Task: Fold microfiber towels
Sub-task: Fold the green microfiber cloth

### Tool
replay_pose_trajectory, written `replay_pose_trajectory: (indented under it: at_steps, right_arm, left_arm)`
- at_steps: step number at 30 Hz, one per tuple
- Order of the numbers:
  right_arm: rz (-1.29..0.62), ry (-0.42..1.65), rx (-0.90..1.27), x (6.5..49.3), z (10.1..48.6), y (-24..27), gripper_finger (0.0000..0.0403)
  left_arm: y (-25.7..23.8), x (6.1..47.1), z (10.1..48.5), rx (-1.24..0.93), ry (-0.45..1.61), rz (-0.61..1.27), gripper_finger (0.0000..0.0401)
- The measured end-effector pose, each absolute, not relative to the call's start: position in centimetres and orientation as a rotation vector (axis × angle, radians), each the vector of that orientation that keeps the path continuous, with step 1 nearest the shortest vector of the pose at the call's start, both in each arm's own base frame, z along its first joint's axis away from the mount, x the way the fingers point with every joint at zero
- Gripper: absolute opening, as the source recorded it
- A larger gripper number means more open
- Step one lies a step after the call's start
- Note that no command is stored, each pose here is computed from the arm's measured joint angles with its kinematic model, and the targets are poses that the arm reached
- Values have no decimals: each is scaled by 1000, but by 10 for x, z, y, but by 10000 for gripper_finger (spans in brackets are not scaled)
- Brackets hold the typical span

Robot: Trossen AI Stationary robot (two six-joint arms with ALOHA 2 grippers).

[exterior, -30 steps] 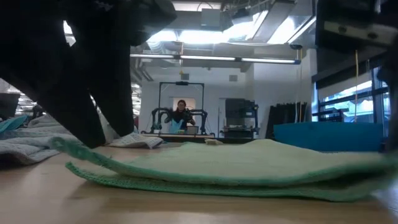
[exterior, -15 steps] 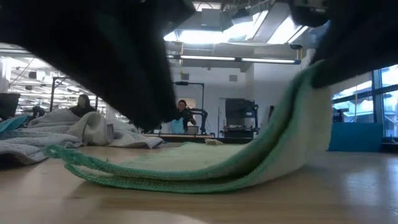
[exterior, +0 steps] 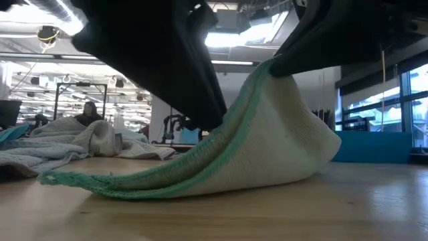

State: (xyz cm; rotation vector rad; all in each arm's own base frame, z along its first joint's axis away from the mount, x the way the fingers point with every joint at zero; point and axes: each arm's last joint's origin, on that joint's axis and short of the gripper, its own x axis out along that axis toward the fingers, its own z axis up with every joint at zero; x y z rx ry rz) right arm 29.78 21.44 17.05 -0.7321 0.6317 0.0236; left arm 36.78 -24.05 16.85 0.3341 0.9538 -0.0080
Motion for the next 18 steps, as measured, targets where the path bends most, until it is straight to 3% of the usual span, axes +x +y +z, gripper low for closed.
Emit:
replay_pose_trajectory:
  at_steps: [18]
  right_arm:
    - [-37, 634, -742, 302, 171, 208, 12]
  left_arm:
    - [-237, 362, 145, 134, 970, 3, 83]
